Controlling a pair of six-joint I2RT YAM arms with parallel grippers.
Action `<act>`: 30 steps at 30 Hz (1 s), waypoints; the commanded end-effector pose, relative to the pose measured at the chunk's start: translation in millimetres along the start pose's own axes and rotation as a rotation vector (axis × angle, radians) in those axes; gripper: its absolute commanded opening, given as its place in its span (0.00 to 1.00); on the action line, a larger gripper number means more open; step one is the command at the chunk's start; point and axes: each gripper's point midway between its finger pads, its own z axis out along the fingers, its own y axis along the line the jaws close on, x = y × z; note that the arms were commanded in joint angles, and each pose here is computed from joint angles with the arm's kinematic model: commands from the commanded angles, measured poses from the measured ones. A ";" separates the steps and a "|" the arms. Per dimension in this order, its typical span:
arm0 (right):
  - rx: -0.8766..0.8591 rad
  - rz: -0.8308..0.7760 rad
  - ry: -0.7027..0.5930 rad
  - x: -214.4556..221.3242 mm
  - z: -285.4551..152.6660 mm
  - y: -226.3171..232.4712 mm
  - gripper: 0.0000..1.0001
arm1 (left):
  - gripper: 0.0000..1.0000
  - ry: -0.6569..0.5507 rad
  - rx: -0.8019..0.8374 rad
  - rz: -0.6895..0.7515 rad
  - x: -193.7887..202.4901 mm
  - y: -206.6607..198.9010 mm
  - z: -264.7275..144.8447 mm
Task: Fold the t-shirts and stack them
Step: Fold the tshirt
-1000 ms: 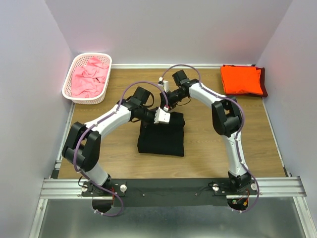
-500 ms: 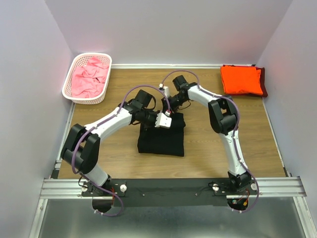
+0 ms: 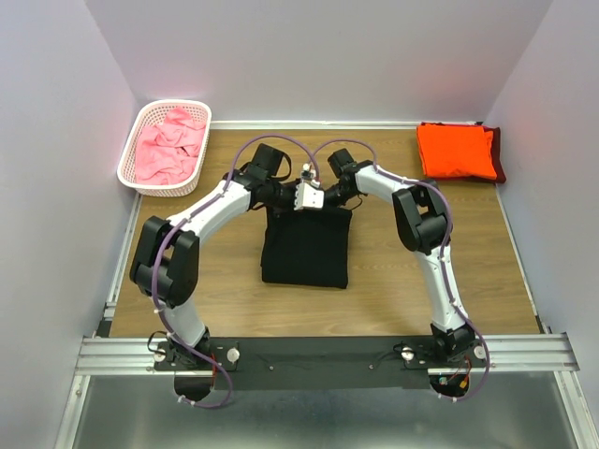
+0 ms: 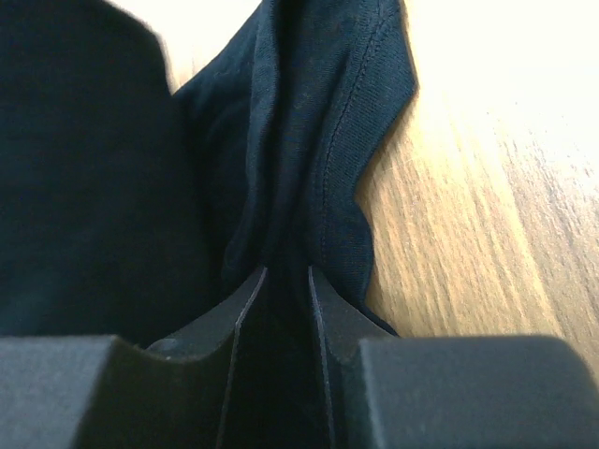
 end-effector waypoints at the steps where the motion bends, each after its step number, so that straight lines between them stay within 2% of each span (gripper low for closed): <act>1: 0.047 0.056 0.101 38.4 8.9 -14.9 0.31 | 0.00 0.006 -0.025 0.037 7.9 9.0 8.2; 9: 0.132 0.004 0.094 19.5 -0.2 -24.2 0.32 | 0.00 -0.028 -0.048 0.077 5.4 -0.3 8.1; 16: 0.294 -0.115 0.027 -37.3 -31.2 -23.8 0.38 | 0.00 -0.019 -0.031 0.110 7.8 -28.7 5.1; 24: 0.381 -0.163 -0.039 -74.5 -55.7 -11.0 0.55 | 0.00 -0.019 -0.029 0.131 0.5 -42.1 -4.1; 27: 0.382 -0.163 -0.086 -91.1 -67.1 -5.4 0.63 | 0.03 -0.023 -0.037 0.140 -3.0 -33.8 -3.1; 28: 0.388 -0.161 -0.109 -100.5 -72.7 -2.6 0.69 | 0.05 -0.027 -0.050 0.151 -7.4 -26.6 -4.2; 30: 0.404 -0.156 -0.137 -108.9 -83.2 -4.2 0.72 | 0.06 -0.022 -0.052 0.154 -5.5 -20.4 -0.4</act>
